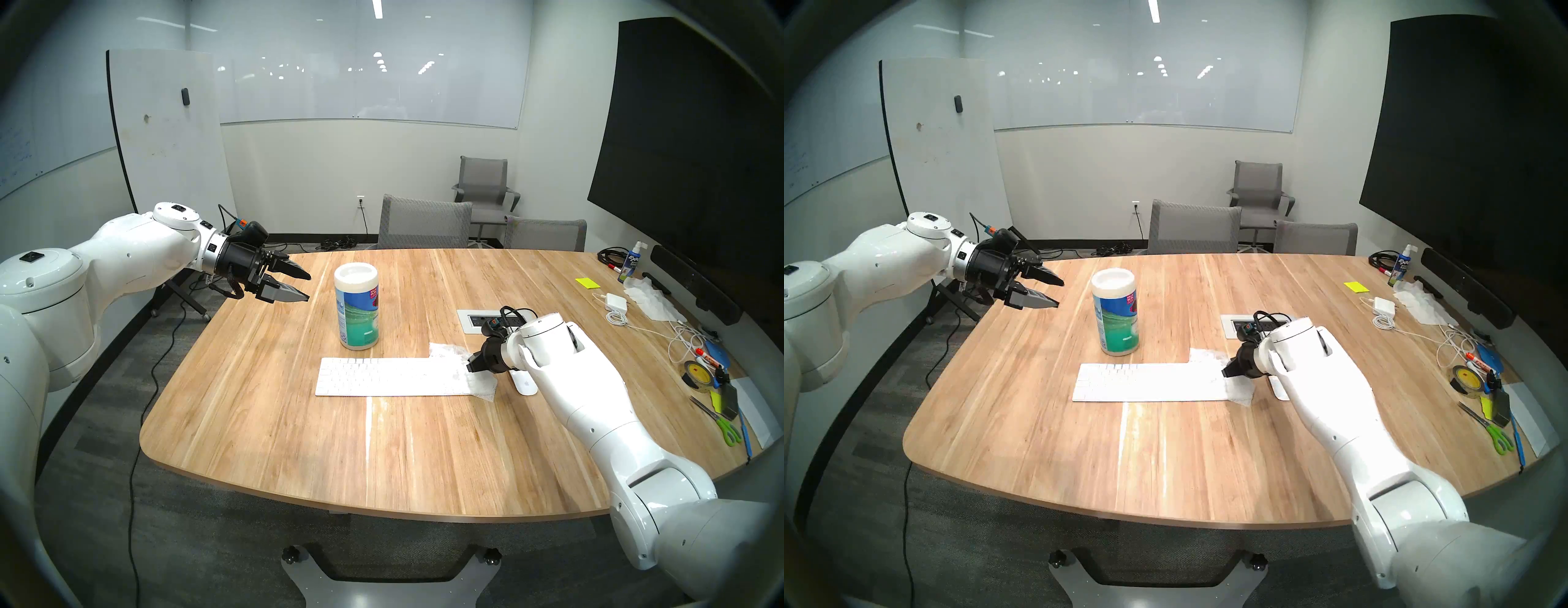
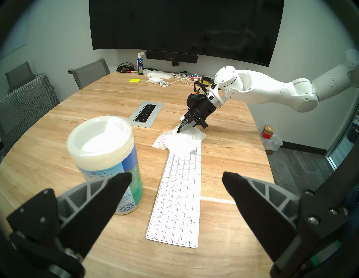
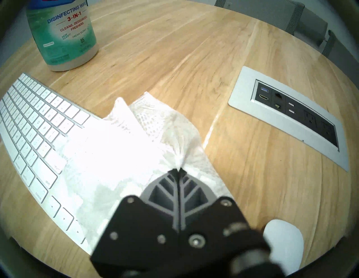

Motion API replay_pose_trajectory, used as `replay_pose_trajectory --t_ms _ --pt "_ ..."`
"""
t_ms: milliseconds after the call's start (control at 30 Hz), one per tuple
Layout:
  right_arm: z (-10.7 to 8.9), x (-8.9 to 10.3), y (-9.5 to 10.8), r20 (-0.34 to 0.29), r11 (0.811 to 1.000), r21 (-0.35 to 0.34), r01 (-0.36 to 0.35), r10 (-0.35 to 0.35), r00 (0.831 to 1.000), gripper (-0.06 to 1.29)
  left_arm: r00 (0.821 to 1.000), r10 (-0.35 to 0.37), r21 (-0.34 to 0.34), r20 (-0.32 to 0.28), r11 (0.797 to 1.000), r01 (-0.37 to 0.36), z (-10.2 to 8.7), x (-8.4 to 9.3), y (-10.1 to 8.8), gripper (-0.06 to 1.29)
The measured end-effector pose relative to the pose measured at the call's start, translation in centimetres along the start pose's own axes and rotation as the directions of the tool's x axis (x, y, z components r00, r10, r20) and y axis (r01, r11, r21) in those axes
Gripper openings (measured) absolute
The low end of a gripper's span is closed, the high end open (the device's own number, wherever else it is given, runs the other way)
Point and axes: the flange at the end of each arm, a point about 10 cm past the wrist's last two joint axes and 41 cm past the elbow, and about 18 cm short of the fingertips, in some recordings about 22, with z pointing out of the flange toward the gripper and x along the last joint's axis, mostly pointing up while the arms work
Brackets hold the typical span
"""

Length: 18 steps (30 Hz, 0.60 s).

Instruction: Wipe the keyboards and mice with a disinfecting wipe, then set the wipe down

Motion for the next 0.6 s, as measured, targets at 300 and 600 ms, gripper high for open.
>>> replay_pose_trajectory --t_ms 300,600 --pt "-0.3 -0.3 1.5 -0.003 1.0 -0.012 -0.007 0.007 1.0 -0.03 1.0 0.0 0.0 0.0 1.0 0.0 0.0 0.0 0.0 1.27" --pt "-1.0 -0.6 3.0 -0.008 1.0 -0.023 -0.009 0.009 1.0 -0.03 1.0 0.0 0.0 0.0 1.0 0.0 0.0 0.0 0.0 1.27"
